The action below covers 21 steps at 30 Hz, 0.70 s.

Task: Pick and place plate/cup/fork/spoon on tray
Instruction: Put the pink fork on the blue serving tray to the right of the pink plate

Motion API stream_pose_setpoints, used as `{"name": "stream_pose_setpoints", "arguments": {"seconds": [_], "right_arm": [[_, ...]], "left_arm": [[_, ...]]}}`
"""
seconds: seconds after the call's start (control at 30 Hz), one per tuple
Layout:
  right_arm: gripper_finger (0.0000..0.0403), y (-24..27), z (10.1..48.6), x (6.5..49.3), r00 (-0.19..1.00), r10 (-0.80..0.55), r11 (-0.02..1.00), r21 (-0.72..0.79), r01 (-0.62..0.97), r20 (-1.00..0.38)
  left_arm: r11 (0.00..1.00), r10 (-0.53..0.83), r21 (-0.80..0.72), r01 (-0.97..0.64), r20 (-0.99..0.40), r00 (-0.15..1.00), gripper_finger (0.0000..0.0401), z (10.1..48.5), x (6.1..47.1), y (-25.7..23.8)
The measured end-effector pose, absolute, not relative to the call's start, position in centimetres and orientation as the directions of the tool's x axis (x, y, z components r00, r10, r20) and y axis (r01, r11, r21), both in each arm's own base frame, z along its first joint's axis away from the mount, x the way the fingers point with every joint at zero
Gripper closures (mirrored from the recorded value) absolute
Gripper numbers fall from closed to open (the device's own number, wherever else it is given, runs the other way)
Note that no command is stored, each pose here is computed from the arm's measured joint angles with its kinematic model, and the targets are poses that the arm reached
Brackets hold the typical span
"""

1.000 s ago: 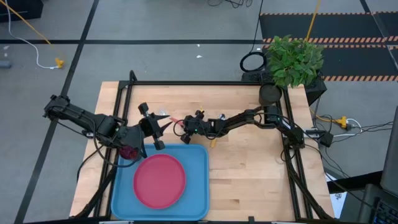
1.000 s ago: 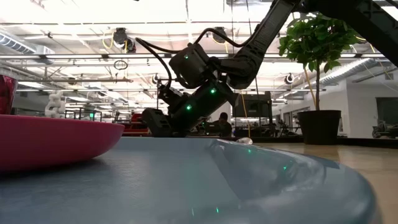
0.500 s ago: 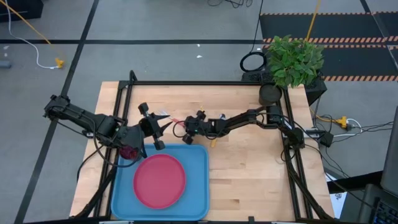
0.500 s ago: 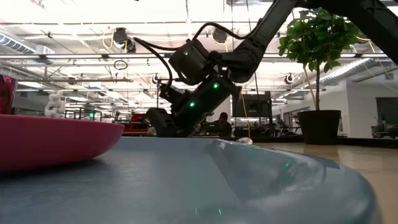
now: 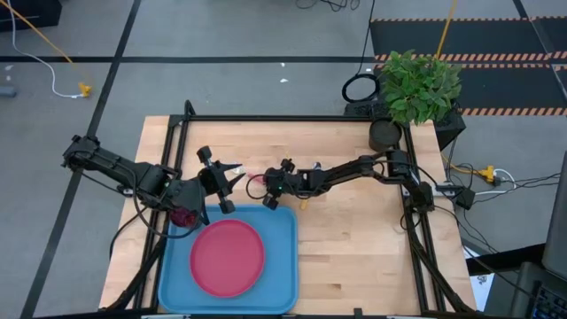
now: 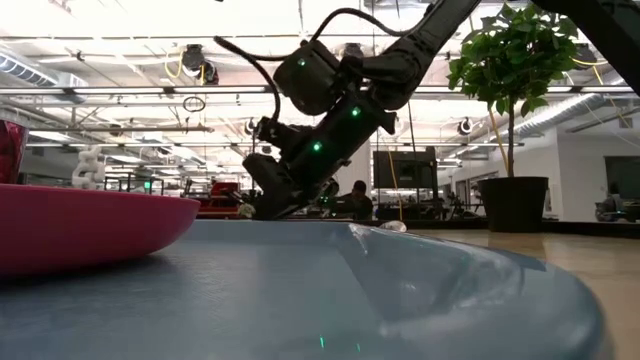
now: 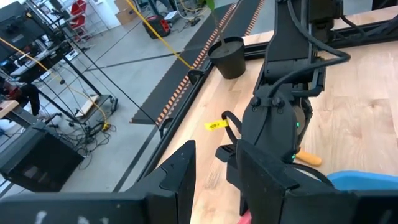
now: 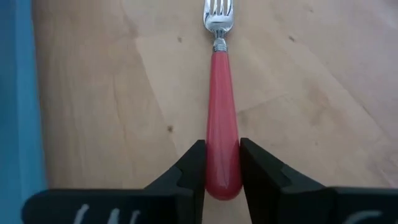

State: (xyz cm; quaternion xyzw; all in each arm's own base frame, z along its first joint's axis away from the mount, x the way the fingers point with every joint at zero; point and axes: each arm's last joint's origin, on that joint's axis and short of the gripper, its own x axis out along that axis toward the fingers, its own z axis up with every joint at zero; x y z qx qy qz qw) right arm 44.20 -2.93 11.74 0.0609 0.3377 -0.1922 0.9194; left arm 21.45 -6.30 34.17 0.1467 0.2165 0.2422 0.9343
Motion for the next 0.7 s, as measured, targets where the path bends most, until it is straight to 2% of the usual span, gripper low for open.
{"name": "stream_pose_setpoints", "arguments": {"seconds": [0.4, 0.7], "right_arm": [[0.0336, -2.4, 11.0, 43.5, 0.630, -0.301, 0.922, -0.049, 0.385, -0.716], [0.0337, -1.6, 13.2, 43.1, 0.647, -0.292, 0.930, -0.051, 0.365, -0.705]], "left_arm": [[0.824, 0.557, 0.377, -0.423, -0.399, 0.728, 0.0281, 33.3, 21.0, -5.4], [0.809, 0.586, 0.356, -0.468, -0.417, 0.695, 0.0281, 33.0, 21.0, -4.6]]}}
